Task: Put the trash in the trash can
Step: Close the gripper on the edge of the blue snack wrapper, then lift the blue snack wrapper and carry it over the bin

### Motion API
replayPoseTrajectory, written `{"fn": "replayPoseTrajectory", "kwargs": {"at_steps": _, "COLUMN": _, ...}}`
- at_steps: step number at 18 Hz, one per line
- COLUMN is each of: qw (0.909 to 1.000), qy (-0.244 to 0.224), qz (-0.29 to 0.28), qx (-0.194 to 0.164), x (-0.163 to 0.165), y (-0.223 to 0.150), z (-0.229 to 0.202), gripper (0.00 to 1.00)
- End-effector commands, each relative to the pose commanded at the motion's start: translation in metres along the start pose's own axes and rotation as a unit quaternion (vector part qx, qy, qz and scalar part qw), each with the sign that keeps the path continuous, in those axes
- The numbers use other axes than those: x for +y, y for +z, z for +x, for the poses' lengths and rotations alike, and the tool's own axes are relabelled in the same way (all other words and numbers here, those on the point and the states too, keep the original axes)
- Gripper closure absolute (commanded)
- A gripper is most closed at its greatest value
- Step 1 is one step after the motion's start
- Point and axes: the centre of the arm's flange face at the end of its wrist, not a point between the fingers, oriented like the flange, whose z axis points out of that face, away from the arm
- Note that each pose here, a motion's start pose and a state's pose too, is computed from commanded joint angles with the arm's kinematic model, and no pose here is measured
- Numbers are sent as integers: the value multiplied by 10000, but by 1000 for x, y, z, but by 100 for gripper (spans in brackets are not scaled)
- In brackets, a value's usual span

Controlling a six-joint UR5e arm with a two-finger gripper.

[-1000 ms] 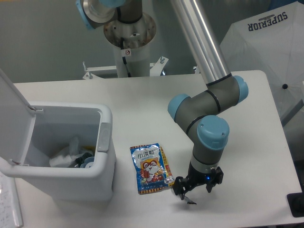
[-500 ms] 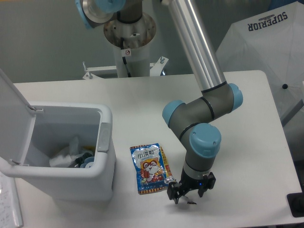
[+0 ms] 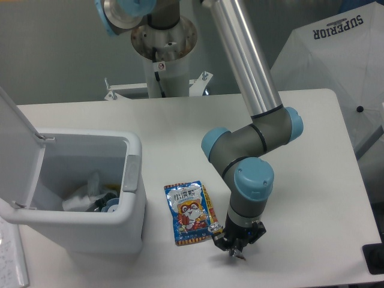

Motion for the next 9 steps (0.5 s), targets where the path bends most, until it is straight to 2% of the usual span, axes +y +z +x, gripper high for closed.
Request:
{"fn": "replayPoseTrajectory", "kwargs": {"at_steps": 4, "qw": 9999, "qy": 36, "qz": 160, "qx": -18, "x": -9, "y": -14, "z": -1, "gripper": 100}}
{"fn": "replayPoseTrajectory", "kwargs": {"at_steps": 9, "qw": 9961, "qy": 160, "qz": 863, "qx": -104, "x": -36, "y": -100, "z": -4, "gripper": 100}}
